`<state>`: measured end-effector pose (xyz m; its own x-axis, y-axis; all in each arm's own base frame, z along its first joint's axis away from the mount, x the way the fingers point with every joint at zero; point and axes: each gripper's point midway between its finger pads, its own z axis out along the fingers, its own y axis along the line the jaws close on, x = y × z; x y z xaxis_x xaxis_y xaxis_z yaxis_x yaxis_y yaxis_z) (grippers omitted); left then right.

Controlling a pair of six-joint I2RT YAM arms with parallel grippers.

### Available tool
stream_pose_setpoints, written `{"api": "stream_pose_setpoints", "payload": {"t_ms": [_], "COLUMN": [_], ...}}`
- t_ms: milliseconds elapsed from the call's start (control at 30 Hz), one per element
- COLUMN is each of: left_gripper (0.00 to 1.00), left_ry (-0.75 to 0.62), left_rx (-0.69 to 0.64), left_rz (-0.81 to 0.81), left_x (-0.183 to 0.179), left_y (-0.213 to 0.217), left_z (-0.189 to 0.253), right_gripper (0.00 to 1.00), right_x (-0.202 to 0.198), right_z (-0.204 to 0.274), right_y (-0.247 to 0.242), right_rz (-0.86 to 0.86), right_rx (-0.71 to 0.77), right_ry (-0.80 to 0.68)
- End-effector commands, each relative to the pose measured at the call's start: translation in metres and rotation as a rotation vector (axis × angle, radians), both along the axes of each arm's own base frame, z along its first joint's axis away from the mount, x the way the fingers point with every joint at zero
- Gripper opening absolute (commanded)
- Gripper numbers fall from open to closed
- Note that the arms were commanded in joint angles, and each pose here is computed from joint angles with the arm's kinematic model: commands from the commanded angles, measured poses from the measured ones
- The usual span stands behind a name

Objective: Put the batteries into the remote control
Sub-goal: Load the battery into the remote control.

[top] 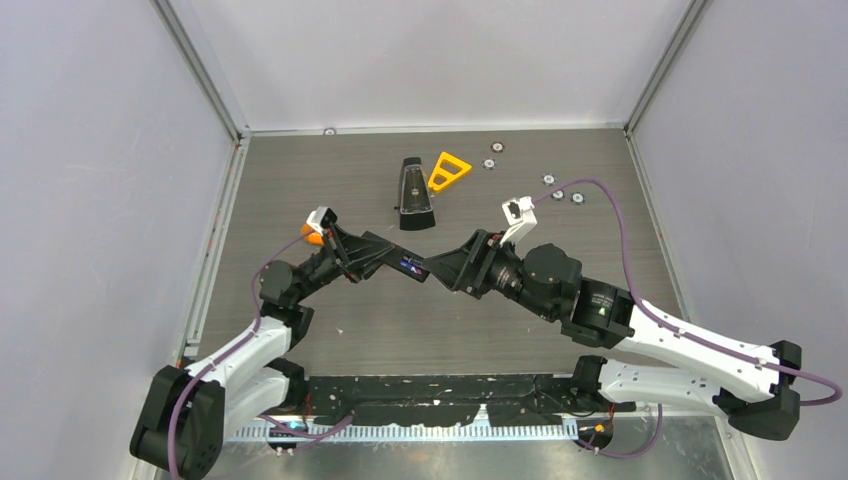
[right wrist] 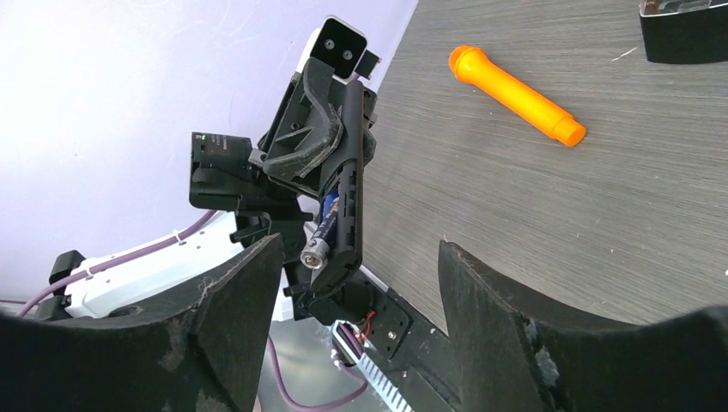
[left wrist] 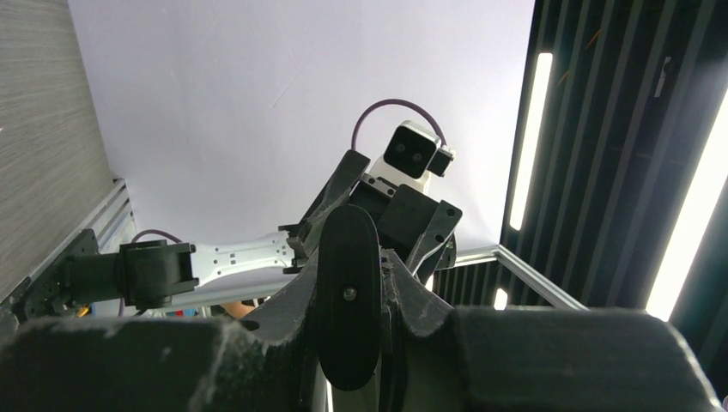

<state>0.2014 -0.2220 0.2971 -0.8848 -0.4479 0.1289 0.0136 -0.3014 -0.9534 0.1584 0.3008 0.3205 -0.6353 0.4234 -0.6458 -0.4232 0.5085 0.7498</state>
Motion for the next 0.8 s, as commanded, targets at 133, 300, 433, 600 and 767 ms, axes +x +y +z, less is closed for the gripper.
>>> {"api": "stream_pose_setpoints", "payload": {"t_ms": [133, 300, 433, 600, 767], "left_gripper": [0.0, 0.0, 0.0, 0.0, 0.0], "left_ry": [-0.097, -0.107, -0.104, -0.11, -0.124], "left_rx": [-0.046, -0.045, -0.039, -0.026, 0.01], "left_rz": [0.002, -0.001, -0.001, 0.003, 0.014], "left_x": [-0.008, -0.009, -0.009, -0.008, -0.005], "left_y": [0.003, 0.003, 0.003, 0.002, 0.0], "left_z": [0.027, 0.029, 0.026, 0.023, 0.017], "right_gripper": [0.65, 0.62, 0.61, 0.65, 0.79], "right_x": [0.006, 0.008, 0.009, 0.009, 0.007], "right_z": [0.016, 0.012, 0.012, 0.016, 0.022], "right_y": [0.009, 0.013, 0.014, 0.013, 0.01], "right_rz": [-0.016, -0.017, -0.021, -0.02, -0.018], "right_rx": [0.052, 0.044, 0.046, 0.051, 0.071], "right_ry": [-0.003, 0.015, 0.022, 0.013, -0.003]}}
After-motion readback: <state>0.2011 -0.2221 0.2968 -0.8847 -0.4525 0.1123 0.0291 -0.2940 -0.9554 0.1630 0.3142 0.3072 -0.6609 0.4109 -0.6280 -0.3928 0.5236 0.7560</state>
